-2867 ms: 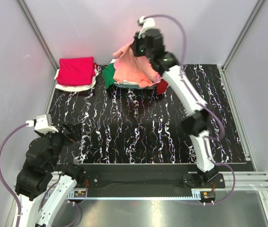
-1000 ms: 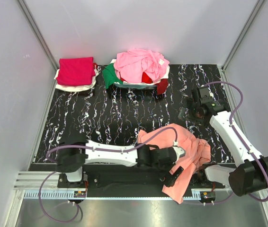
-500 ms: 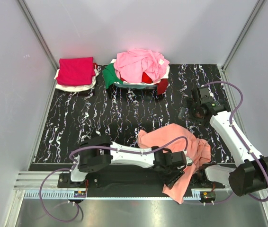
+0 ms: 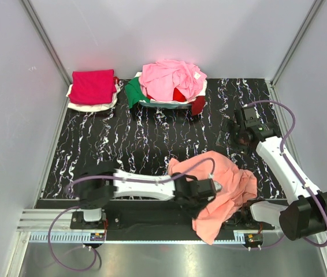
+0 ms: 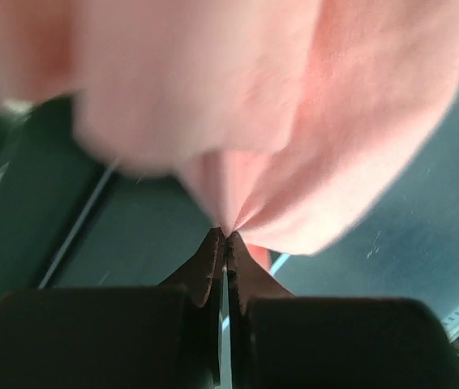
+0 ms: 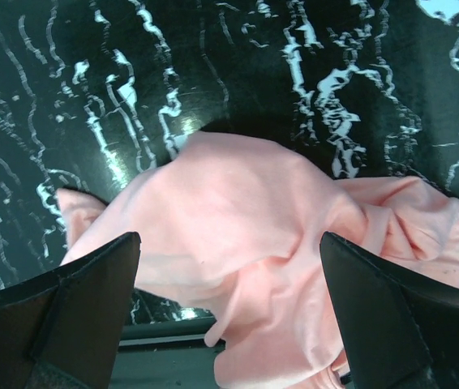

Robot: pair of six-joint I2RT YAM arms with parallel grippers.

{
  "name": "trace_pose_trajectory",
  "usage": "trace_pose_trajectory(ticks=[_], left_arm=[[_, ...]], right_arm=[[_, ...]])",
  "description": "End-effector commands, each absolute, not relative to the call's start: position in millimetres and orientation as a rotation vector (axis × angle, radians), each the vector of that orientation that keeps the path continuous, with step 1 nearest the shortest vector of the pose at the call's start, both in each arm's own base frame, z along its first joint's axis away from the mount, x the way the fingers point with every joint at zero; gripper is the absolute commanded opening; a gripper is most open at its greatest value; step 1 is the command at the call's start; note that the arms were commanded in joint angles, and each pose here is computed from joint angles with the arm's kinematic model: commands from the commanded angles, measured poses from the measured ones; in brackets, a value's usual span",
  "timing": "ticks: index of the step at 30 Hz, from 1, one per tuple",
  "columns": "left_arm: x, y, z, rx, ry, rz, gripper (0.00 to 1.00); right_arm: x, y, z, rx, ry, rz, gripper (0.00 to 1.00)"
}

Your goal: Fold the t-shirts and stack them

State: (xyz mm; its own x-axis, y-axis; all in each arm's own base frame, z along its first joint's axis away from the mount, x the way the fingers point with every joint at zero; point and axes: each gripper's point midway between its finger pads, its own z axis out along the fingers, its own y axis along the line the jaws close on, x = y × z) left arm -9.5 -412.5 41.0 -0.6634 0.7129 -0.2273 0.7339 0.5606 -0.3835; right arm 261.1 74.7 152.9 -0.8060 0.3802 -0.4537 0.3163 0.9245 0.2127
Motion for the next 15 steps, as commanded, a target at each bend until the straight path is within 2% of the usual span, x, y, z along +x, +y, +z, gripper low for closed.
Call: trace_pose_trajectory(ticks=[1,3,8,9,10,13,14,15], left_arm=[[40.4,-389.9,126.9,0.998,2.582,-0.723,0.00],[72.8,-351.5,168.3,0.815,2.545,-0.709,0.00],[125.7,-243.8,148.4,0.389,2.634,-0.605,0.01],[129.1,-222.0,133.7,0.302,2.676,-0.606,0.08],[129.2,-214.7,127.1,0.274,2.691,-0.606,0.37],[124.0,-201.7,107.2,0.220,2.737,-0.584,0.80],[123.2,-201.1,103.5,0.210,2.744,-0.581,0.87],[122.0,-197.7,97.7,0.183,2.754,-0.563,0.88]], right_arm=[[268.9,92.2,177.2,0.430,2.514,0.330,1.00],[267.6,109.9,187.7,0.364,2.510,0.464,1.00],[254.1,159.9,204.2,0.156,2.515,0.793,1.00],[249.5,171.8,203.8,0.101,2.535,0.827,1.00],[237.2,191.3,203.3,-0.001,2.557,0.839,1.00],[227.2,217.6,194.2,-0.111,2.606,0.784,1.00],[220.4,233.7,193.0,-0.174,2.605,0.804,1.00],[223.8,241.1,186.4,-0.156,2.623,0.798,1.00]])
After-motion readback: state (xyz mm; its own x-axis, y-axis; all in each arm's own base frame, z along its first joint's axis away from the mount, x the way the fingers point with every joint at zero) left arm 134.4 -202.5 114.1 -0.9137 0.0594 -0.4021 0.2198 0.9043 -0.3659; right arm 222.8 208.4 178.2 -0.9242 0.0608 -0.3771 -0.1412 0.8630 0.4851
